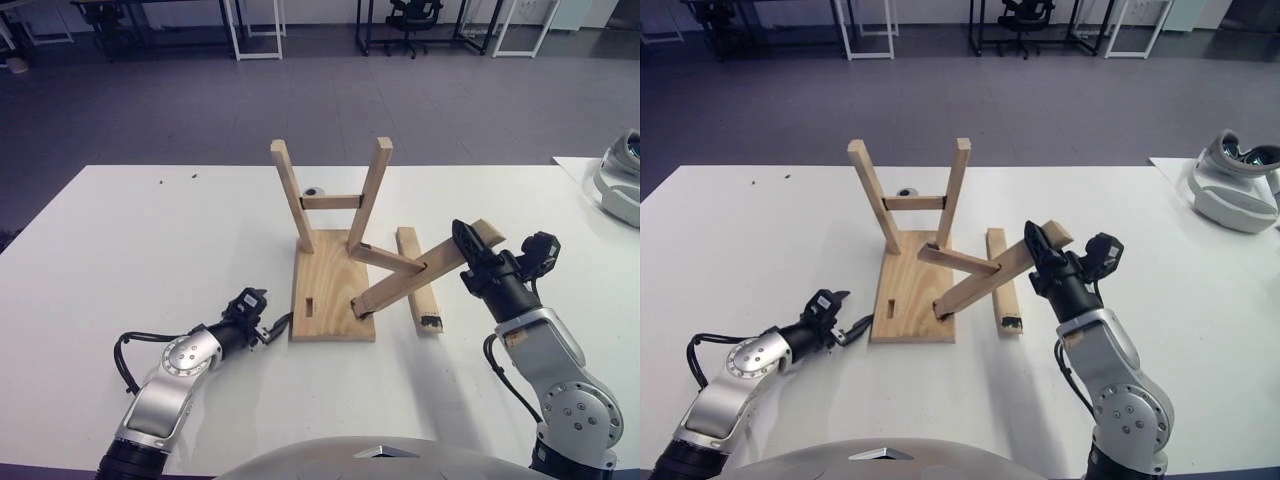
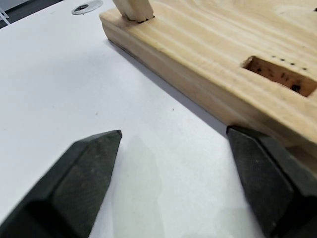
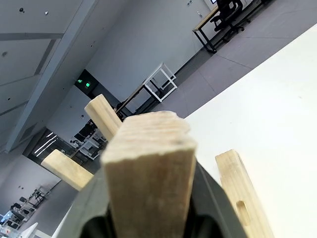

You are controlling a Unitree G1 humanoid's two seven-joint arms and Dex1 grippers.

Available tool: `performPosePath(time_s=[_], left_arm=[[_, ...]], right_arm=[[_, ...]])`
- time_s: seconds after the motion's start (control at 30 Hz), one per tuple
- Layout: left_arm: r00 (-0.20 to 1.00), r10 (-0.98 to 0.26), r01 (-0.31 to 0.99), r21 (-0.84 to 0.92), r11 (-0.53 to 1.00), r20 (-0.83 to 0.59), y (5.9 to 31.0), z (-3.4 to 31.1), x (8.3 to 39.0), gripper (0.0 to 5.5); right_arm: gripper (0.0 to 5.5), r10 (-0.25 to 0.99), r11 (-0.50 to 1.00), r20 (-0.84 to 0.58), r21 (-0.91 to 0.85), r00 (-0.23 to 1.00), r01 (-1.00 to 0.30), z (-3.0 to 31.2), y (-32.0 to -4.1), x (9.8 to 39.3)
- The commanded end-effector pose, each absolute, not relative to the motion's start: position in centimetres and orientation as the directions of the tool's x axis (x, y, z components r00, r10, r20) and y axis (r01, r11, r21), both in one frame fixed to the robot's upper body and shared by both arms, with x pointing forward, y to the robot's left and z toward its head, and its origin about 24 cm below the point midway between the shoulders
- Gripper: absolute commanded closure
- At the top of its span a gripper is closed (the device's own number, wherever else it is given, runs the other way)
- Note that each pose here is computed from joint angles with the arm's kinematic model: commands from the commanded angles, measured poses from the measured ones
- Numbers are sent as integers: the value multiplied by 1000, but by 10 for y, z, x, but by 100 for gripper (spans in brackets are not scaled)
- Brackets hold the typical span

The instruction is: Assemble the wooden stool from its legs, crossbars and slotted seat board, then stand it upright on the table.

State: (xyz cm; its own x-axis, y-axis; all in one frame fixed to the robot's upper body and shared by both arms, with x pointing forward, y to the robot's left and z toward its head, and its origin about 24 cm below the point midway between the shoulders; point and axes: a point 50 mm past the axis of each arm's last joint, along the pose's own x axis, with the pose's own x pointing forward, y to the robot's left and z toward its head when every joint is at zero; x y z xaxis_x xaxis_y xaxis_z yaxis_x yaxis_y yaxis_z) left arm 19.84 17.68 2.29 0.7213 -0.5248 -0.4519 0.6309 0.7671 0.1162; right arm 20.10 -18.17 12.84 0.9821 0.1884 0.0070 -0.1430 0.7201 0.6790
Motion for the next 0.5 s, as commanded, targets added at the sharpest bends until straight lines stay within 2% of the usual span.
performPosePath(time_s=[0.03,0.13,0.27,0.37,0.5], left_arm=[[682,-571,667,68,742,-458,164,26,192,157],[667,-609,685,33,728,-429,154,34,191,157],[661,-618,692,25,722,-426,152,38,191,157],[661,-614,691,32,722,-431,153,38,193,157],[662,-612,694,46,718,-433,153,40,197,157]], right_arm=[[447,71,837,-93,546,993,-9,122,-198,196],[445,19,884,-53,467,998,8,131,-203,200],[445,115,948,-44,303,992,-96,132,-186,205],[445,206,966,-135,184,969,-180,114,-175,208],[445,254,967,-277,85,927,-240,87,-169,207]])
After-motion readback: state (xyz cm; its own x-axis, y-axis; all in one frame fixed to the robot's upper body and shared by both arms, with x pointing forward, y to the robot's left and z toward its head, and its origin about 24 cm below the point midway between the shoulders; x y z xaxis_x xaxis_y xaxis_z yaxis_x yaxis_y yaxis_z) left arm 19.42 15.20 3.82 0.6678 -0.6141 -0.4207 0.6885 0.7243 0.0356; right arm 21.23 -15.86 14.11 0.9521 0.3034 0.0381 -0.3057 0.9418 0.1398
